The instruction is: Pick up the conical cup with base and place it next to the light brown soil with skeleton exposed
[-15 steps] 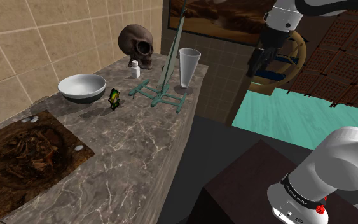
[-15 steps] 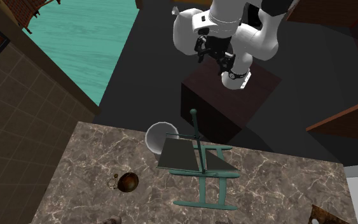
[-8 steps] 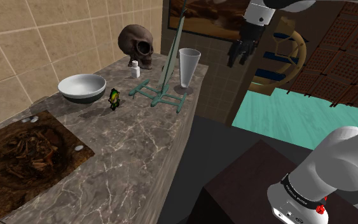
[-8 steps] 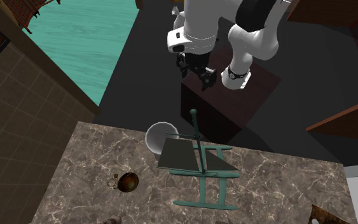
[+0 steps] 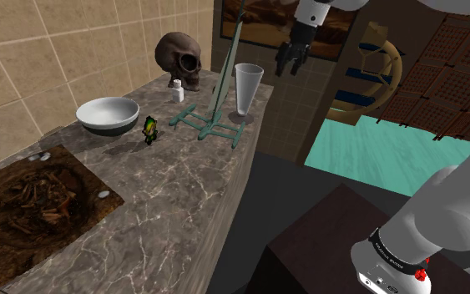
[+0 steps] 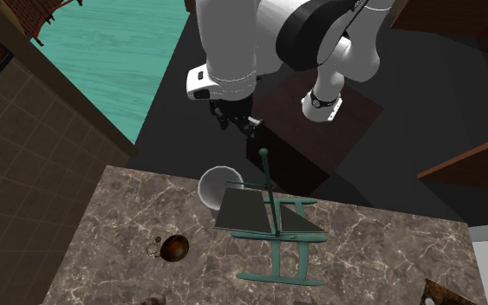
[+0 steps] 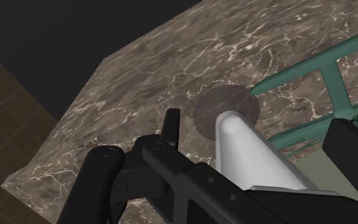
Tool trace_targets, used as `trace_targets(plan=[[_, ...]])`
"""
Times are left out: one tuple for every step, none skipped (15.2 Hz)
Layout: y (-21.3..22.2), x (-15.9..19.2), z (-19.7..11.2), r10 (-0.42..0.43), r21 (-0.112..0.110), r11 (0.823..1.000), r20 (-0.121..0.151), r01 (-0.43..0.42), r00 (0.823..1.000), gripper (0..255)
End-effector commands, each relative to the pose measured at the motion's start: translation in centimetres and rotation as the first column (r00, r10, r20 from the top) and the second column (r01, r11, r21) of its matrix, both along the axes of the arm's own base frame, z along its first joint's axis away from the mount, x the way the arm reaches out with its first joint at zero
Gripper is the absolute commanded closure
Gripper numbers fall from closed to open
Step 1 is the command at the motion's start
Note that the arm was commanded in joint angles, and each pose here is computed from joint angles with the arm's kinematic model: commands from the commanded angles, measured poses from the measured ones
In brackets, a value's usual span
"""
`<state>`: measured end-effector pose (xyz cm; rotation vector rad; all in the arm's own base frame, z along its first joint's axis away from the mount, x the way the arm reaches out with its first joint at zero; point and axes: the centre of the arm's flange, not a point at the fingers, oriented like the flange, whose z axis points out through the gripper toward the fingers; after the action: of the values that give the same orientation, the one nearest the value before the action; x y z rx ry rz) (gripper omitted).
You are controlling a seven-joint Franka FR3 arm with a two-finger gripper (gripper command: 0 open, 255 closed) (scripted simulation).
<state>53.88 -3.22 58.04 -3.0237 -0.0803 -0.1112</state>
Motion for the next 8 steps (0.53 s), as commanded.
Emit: trace_targets(plan=[[0.0, 2.9, -0.2, 0.007, 0.014, 1.000, 0.005, -0.007, 1.000, 0], [-0.1, 4.2, -0.2, 0.011, 0.022, 1.000, 0.007, -0.011, 1.000, 0], [-0.1, 5.5, -0.3, 0.014, 0.029, 0.999, 0.009, -0.014, 1.000, 0], [-0.2, 6.8, -0.3, 0.017, 0.036, 0.999, 0.011, -0.018, 1.000, 0], [-0.2, 8.1, -0.3, 0.020, 0.044, 0.999, 0.014, -0.021, 1.000, 0], [-0.3, 9.4, -0.4, 0.024, 0.051, 0.998, 0.016, -0.024, 1.000, 0], [-0.3, 10.7, -0.4, 0.027, 0.058, 0.998, 0.018, -0.028, 0.999, 0], [-0.3, 12.0, -0.4, 0.030, 0.065, 0.997, 0.021, -0.031, 0.999, 0]])
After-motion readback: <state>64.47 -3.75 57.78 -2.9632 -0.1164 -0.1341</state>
